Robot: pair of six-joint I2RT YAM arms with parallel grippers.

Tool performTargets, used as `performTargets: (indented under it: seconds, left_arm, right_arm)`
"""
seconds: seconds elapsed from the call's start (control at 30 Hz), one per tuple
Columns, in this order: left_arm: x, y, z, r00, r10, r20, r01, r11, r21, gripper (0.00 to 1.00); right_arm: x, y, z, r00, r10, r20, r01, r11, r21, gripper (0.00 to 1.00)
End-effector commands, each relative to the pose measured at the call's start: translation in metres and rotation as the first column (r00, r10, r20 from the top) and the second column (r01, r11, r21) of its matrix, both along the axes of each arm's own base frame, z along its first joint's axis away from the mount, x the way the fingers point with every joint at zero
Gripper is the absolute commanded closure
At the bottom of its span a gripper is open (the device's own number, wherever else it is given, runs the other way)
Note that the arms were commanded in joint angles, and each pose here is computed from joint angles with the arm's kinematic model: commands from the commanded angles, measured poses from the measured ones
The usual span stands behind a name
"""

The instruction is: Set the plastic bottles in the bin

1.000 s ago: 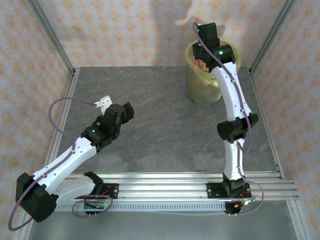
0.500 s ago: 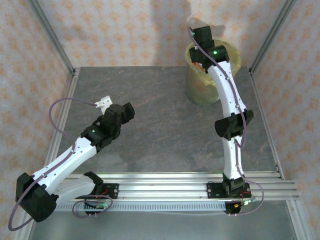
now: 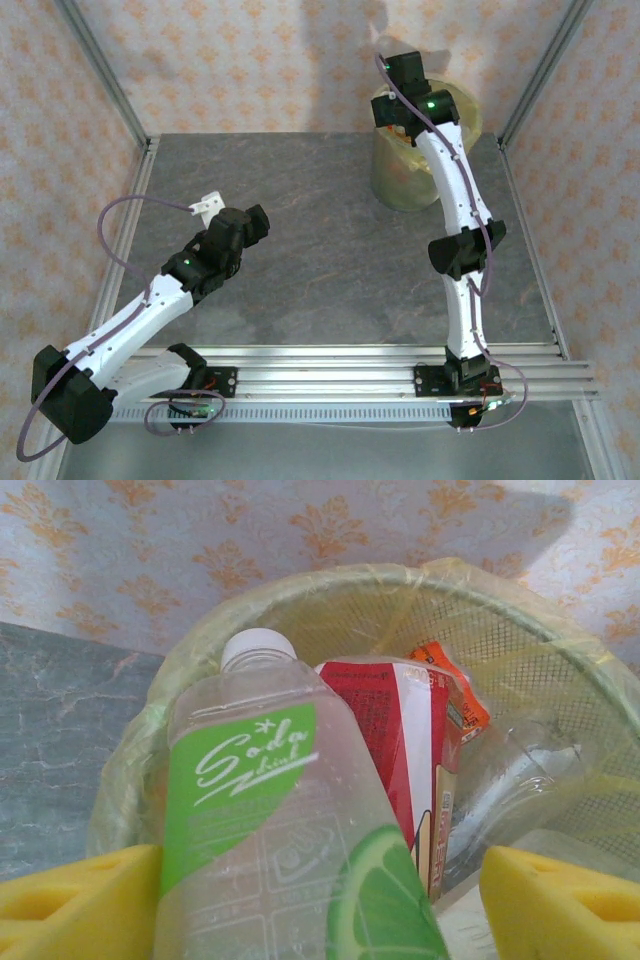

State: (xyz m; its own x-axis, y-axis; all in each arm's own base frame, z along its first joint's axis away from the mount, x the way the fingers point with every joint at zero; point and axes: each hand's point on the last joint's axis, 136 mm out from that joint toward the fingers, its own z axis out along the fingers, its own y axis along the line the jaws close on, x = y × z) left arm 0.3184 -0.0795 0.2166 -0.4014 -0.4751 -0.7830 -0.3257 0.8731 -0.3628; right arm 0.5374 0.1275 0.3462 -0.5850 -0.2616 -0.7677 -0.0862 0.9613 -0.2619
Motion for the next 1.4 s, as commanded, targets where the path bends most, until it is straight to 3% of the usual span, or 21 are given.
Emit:
performTargets:
  seconds: [0.0,0.3,0.47,0.8,1.07,1.23,1.37]
  left_arm:
    - [0.001,0.002,0.009,1.000,0.010,0.002,-0.010,1.000,-0.007,0.00]
    - [0.001,0.002,0.010,1.000,0.009,0.002,-0.009,1.000,-0.004,0.00]
    - [0.001,0.003,0.009,1.000,0.012,0.001,-0.012,1.000,0.002,0.00]
    - [0.000,0.004,0.009,1.000,0.018,0.003,-0.018,1.000,-0.001,0.00]
    - [-0.002,0.006,0.009,1.000,0.020,0.003,-0.020,1.000,0.010,0.00]
    - [-0.002,0.007,0.010,1.000,0.023,0.006,-0.023,1.000,0.014,0.00]
    - [-0.002,0.008,0.011,1.000,0.026,0.007,-0.026,1.000,0.017,0.00]
  right_arm:
    - [-0.005,-0.001,0.027,0.998,-0.004,0.063,0.001,0.999,0.048,0.19]
    - [-0.003,0.001,0.035,0.996,-0.009,0.090,0.002,0.997,0.078,0.21]
    - [-0.010,-0.004,0.021,0.999,-0.014,0.032,0.013,0.999,0.040,0.40]
    - [-0.013,-0.020,-0.017,0.995,-0.054,-0.082,0.050,0.998,-0.040,0.57]
    - [-0.014,-0.019,-0.054,0.981,-0.052,-0.187,0.039,0.997,-0.073,0.58]
    - [-0.013,-0.043,-0.049,0.973,-0.181,-0.145,0.156,0.973,-0.169,0.61]
    - [-0.018,-0.030,-0.048,0.978,-0.131,-0.162,0.100,0.978,-0.183,0.57]
